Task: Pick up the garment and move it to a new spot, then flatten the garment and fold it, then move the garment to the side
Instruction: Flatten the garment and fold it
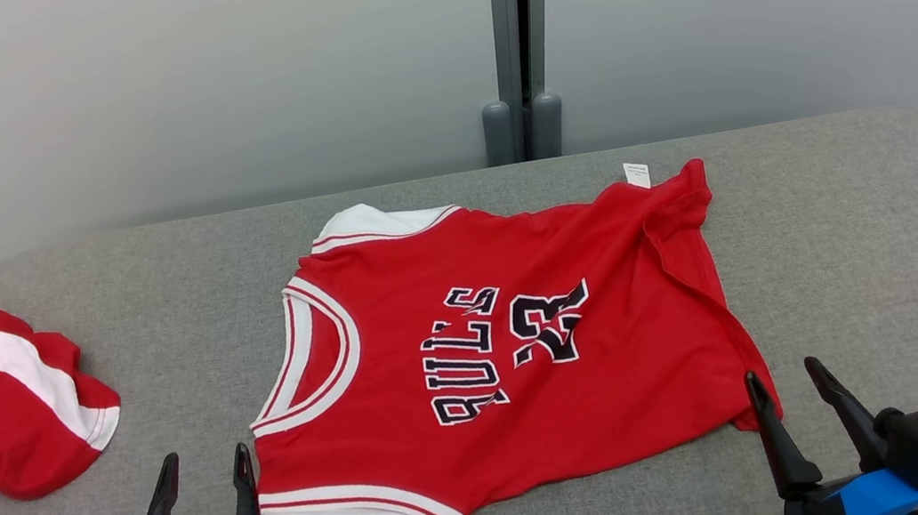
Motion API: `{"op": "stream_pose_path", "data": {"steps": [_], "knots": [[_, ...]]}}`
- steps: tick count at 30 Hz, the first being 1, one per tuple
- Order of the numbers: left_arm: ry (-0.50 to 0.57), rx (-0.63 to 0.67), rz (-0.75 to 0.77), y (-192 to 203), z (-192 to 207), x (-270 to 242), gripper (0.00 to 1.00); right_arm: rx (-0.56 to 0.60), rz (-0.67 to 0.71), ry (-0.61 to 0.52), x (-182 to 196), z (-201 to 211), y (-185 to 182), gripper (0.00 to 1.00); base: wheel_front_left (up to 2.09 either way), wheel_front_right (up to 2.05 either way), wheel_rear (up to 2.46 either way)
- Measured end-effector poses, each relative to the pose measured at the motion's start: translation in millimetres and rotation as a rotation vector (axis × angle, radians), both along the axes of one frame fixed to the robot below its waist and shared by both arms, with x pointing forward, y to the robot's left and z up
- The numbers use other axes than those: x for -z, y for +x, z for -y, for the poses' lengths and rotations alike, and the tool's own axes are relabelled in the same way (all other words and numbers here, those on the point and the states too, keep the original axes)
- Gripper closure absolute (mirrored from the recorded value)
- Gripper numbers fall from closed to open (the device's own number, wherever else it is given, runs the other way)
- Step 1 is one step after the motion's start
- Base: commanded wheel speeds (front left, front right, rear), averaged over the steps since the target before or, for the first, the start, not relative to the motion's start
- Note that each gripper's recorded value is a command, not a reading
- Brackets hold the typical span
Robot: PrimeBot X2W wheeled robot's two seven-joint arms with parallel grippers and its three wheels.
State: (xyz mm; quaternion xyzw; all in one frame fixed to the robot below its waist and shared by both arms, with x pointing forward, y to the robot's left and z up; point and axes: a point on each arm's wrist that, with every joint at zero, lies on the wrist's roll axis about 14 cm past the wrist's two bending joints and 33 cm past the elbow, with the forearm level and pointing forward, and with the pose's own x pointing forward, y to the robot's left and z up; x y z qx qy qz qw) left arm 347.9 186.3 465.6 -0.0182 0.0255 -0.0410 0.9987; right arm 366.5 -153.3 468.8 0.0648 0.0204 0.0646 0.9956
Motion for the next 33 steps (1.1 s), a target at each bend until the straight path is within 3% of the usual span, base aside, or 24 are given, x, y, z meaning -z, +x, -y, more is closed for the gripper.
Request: {"op": "stream_pose_path", "data": {"steps": [21,33], "knots": [[0.006,0.0,-0.005,-1.8,-0.4,1.5,0.0,0.001,-0.026,0.002,7.8,0.1,-2.9,0.0,0.0,0.0,0.0],[0.017,0.063,-0.125,-4.6,12.9,37.5,0.0,0.063,-0.088,-0.038,25.5,22.6,14.5,0.0,0.0,0.0,0.0]]}}
